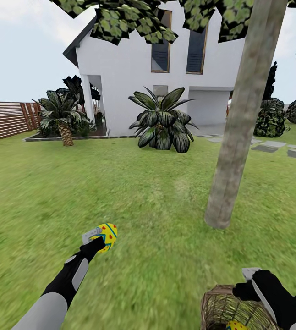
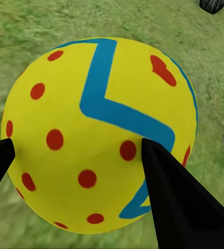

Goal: Take the three Easter eggs out of the wicker basket on the lawn in the garden, then place them on the lawn next to a single tree (choose any tree) so that all three eggs are next to the same tree and none are left in the basket.

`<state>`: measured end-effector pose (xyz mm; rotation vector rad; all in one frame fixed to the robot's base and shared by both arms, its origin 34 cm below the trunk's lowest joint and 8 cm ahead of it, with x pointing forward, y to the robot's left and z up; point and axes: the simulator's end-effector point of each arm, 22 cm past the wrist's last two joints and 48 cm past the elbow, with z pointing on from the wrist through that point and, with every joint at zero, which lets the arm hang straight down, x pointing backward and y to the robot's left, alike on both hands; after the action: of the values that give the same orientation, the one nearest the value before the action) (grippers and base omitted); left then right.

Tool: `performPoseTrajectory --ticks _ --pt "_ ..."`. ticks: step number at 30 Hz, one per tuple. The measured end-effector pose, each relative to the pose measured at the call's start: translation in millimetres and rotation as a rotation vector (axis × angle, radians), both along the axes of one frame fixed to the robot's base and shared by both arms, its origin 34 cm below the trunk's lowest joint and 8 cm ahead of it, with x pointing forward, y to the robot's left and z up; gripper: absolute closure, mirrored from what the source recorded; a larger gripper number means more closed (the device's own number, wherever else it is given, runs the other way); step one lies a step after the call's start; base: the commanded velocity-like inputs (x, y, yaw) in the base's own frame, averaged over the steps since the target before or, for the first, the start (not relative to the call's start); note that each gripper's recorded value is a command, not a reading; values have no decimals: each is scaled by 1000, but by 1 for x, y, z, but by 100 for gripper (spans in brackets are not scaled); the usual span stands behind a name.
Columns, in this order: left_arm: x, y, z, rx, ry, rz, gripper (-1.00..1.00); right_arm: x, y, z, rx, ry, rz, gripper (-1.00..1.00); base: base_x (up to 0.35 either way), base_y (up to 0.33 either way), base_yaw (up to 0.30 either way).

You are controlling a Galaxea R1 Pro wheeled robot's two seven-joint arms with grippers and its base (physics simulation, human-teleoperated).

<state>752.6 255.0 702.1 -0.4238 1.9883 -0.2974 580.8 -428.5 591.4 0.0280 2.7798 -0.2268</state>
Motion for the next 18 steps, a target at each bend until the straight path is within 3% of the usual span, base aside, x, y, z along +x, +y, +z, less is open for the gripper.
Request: performPoseTrajectory --ticks 11,12,14,18 --pt "0 8 -16 3 -12 12 100 -2 0 -20 0 -2 0 -100 0 0 0" --pt "1 16 -15 12 -17 19 100 -2 0 -22 0 -2 0 -100 0 0 0" --pt "2 55 -10 54 -33 52 100 -2 0 -26 0 -1 1 -100 0 0 0" --pt "1 70 -15 71 -39 65 100 -4 2 -35 2 -1 1 -100 0 0 0"
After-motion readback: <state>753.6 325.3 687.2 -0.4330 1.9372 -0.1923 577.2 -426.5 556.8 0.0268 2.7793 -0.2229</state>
